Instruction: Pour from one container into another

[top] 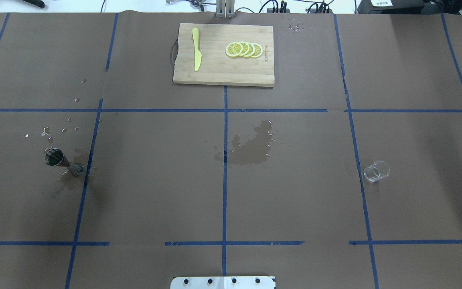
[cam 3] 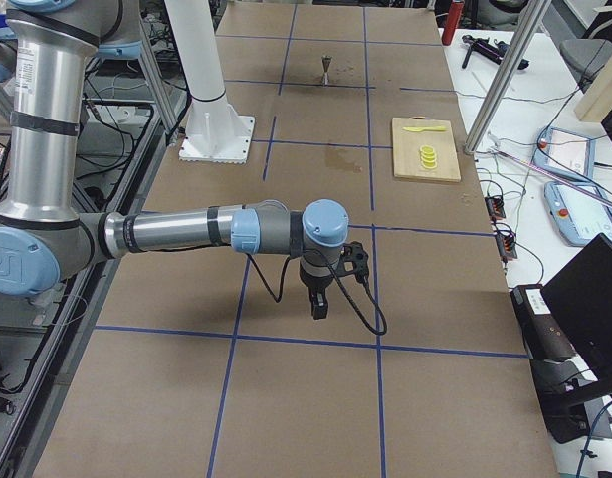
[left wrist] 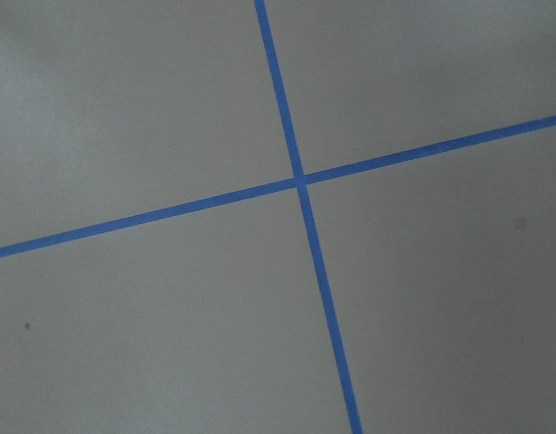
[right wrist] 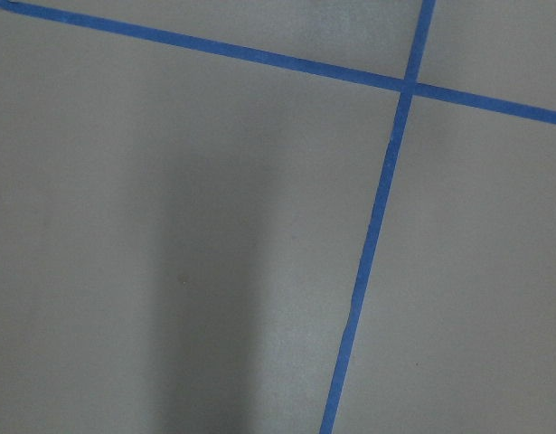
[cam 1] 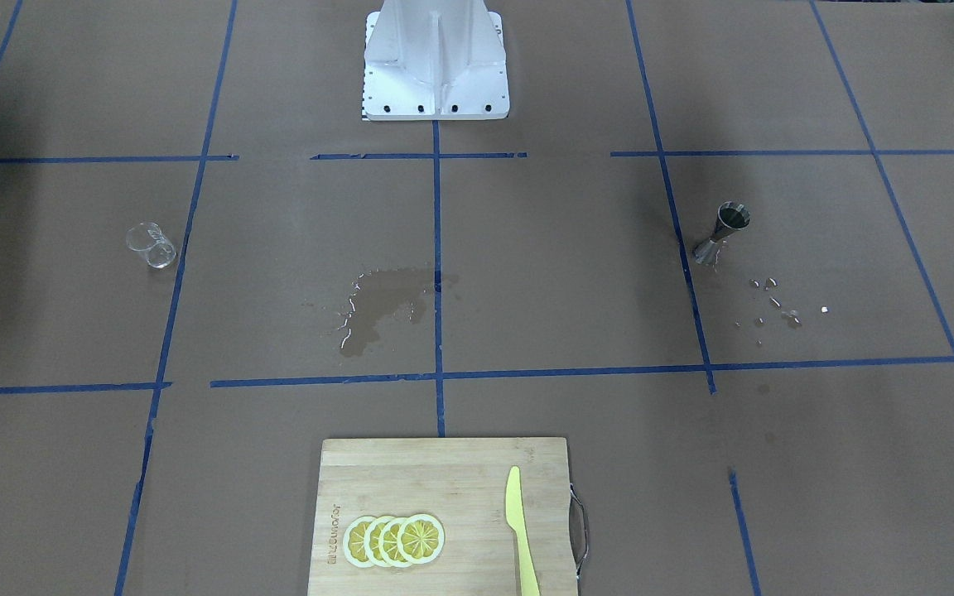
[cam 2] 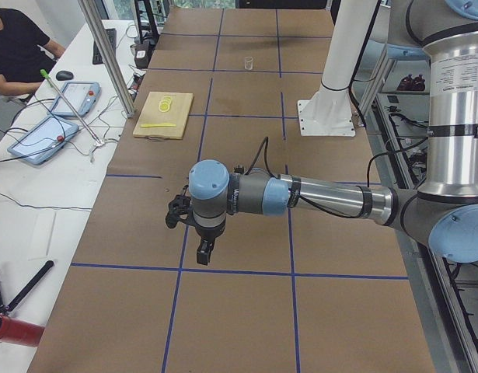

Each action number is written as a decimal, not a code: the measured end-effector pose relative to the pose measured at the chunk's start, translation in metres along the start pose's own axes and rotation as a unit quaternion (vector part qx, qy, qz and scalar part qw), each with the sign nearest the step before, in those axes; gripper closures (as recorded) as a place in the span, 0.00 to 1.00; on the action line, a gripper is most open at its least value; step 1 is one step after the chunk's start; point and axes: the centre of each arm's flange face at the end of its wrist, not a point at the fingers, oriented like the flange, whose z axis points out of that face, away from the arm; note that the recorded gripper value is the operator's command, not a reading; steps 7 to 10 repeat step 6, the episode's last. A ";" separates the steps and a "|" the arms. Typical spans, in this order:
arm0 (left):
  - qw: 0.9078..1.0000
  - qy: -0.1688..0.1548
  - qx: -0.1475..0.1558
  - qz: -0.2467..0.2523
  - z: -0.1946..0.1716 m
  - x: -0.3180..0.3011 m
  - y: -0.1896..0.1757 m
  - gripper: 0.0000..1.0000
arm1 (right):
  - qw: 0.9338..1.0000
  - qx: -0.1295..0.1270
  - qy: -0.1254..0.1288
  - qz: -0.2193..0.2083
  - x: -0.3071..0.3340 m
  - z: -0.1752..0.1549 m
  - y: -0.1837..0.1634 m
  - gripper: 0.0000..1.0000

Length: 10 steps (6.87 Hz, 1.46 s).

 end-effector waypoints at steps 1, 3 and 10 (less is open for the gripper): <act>1.000 0.005 -0.008 -0.012 0.008 0.006 -0.002 0.00 | 1.000 0.000 0.000 0.000 0.000 0.000 0.000 0.00; 1.000 0.005 -0.017 -0.017 0.016 0.011 -0.002 0.00 | 1.000 -0.002 -0.001 0.002 0.002 0.002 0.000 0.00; 1.000 0.001 -0.018 -0.016 0.018 0.011 -0.002 0.00 | 1.000 -0.002 -0.001 0.002 0.003 0.003 -0.001 0.00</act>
